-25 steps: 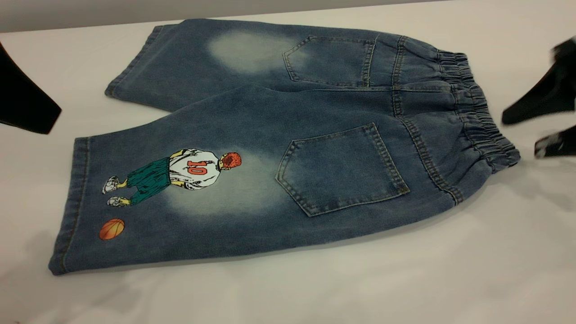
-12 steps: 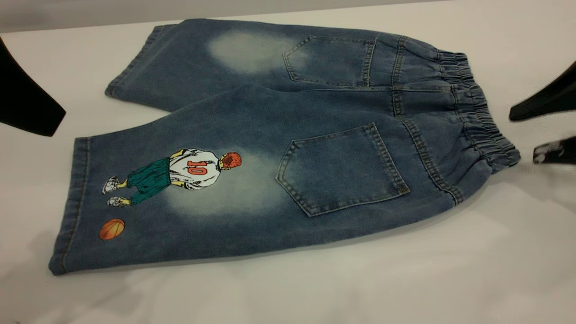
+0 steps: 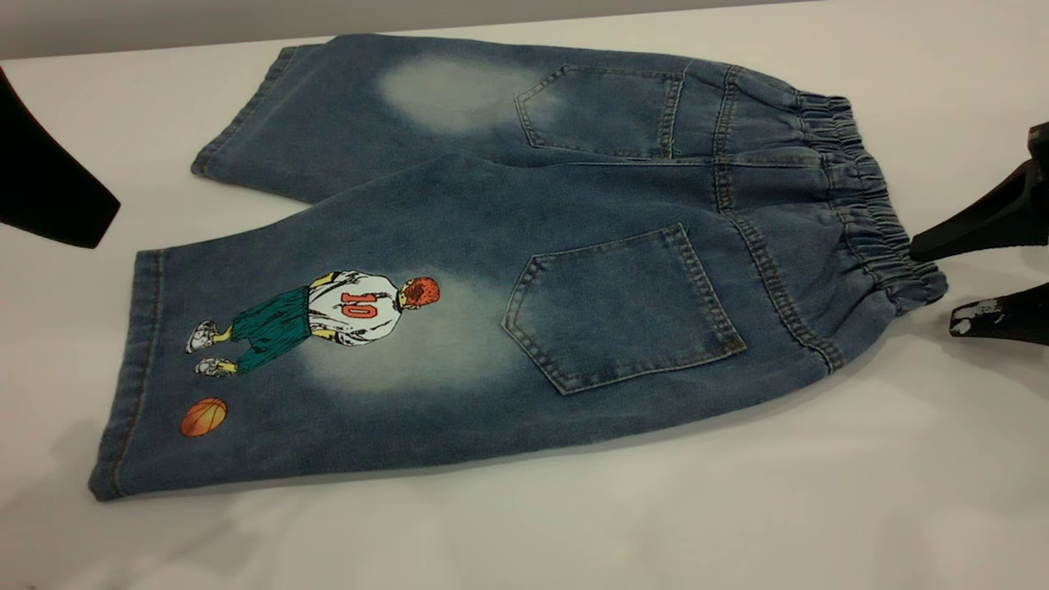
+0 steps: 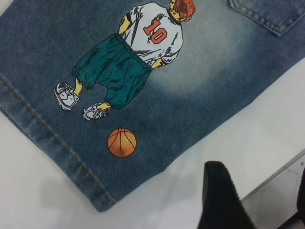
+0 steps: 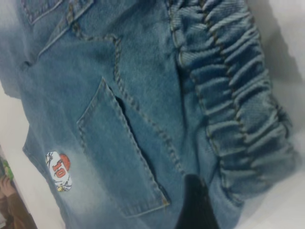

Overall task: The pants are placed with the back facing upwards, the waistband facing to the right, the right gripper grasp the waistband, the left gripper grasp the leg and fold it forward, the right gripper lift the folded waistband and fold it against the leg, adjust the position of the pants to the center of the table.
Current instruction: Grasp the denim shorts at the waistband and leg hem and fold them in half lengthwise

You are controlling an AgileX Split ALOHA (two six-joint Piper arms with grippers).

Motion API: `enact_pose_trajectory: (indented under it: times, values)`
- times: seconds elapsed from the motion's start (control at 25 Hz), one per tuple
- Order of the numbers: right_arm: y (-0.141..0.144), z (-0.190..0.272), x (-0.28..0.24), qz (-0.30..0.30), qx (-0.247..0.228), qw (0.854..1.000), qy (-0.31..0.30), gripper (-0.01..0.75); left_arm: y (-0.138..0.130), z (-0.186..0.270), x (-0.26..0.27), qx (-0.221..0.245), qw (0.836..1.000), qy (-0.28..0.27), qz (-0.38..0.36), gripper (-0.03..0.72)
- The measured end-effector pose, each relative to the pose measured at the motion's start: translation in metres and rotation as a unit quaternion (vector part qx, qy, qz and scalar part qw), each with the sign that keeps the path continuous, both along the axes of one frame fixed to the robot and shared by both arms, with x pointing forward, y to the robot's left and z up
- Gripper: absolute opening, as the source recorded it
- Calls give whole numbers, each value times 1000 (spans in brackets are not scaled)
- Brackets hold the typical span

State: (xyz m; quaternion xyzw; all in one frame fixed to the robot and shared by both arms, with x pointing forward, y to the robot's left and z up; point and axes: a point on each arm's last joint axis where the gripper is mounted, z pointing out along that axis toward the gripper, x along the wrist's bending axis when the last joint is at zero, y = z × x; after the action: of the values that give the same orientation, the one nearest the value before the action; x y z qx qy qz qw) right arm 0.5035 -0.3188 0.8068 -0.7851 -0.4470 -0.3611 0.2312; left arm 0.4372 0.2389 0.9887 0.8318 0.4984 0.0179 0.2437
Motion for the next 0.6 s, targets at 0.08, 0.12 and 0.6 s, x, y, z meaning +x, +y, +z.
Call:
enact_pose_trajectory:
  times: [0.08, 0.12, 0.6]
  values:
    - [0, 0, 1, -1, 0, 1000, -5, 430, 0, 0, 0, 0, 1000, 0, 0, 359]
    - [1, 1, 1, -2, 4, 1000, -11, 430, 0, 0, 0, 0, 1000, 0, 0, 359]
    - [-4, 1, 10, -5, -6, 1000, 6, 430, 0, 0, 0, -1, 1000, 1, 0, 359]
